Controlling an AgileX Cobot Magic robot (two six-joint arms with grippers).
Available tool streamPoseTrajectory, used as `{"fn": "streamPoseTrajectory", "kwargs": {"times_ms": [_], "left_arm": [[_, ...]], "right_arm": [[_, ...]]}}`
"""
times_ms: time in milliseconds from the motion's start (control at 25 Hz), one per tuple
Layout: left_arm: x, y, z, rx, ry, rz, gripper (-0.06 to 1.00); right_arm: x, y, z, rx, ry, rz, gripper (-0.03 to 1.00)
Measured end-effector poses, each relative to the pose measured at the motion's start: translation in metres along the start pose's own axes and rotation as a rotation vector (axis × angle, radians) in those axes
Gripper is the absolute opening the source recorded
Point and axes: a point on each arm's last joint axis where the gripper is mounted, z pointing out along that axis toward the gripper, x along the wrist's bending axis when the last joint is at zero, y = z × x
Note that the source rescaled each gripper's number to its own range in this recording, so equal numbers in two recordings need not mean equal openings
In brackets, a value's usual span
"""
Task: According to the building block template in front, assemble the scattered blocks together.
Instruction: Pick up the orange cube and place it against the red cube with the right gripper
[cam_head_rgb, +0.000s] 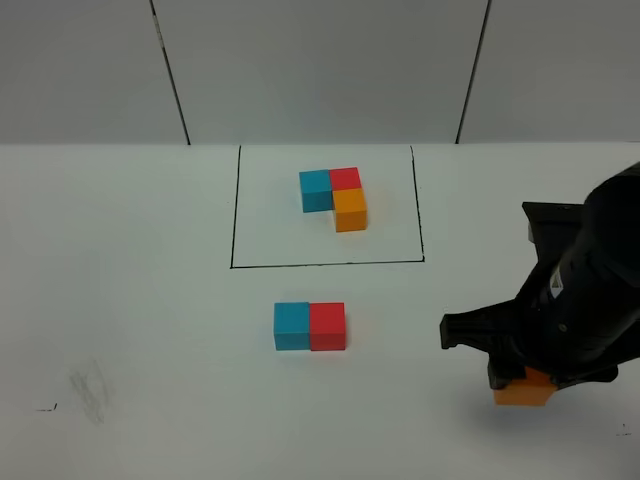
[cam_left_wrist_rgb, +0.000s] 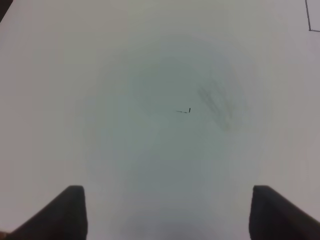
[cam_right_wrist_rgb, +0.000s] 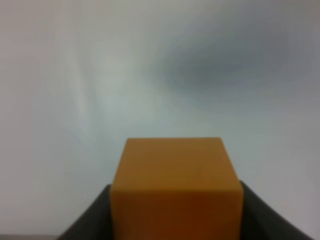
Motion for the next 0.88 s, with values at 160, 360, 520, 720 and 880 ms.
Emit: {"fn": "streamPoseTrajectory", "kwargs": {"times_ms": [160,360,520,720,880], "left_arm": [[0.0,0.0,0.0,0.0,0.0,0.0,0.61],[0.0,0.0,0.0,0.0,0.0,0.0,0.61],[0.0,0.0,0.0,0.0,0.0,0.0,0.61],[0.0,0.0,0.0,0.0,0.0,0.0,0.61],[0.0,0.0,0.0,0.0,0.0,0.0,0.61]], "right_arm": [[0.018,0.001,-0.019,-0.029,-0.056,-0.012,0.0],[0.037,0.012,-0.026,-0.037,-0.017,-0.018,0.0],[0.048,0.015,-0.014,0.029,0.005,-0.01,0.0],[0.057,0.015,-0.003,0.093,0.026,-0.003,0.0],[0.068,0.008,0.003,0.106,0.014,-0.06,0.0]]}}
